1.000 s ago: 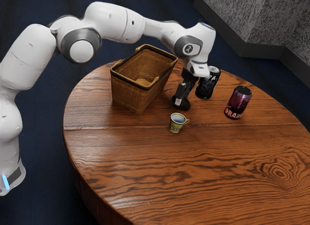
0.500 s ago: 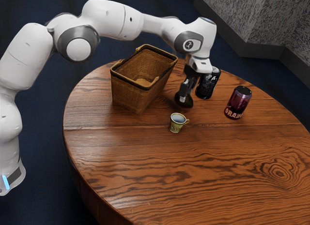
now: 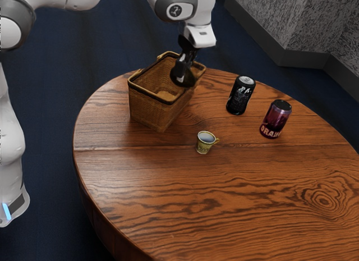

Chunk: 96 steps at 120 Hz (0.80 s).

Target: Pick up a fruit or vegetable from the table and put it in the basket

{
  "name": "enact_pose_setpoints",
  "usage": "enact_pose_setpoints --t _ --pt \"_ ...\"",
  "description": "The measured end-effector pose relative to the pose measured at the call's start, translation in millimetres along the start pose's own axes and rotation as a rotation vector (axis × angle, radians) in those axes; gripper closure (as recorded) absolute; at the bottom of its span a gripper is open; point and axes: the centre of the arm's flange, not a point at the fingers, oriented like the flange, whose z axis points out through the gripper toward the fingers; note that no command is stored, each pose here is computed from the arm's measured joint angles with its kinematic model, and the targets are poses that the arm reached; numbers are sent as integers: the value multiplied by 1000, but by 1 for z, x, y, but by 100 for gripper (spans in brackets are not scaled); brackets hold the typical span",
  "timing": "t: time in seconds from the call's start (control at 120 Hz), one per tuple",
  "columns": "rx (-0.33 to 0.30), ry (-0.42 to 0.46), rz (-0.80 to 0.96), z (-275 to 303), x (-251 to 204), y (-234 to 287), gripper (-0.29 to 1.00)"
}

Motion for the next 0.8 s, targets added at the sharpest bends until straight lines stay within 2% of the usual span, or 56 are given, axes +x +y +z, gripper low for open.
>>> enact_pose_setpoints --t 0.108,0.333,0.375,0.45,0.633,0.8 --pt "-5 -26 -104 10 -33 -33 38" --pt "-30 -55 -203 42 -46 -98 39" --pt "-35 -57 -217 46 -52 -106 27" --pt "-48 -60 -235 51 -60 -115 16" --pt "-56 -52 -210 50 -50 -108 4" --pt "-15 -17 -226 7 5 -57 1"
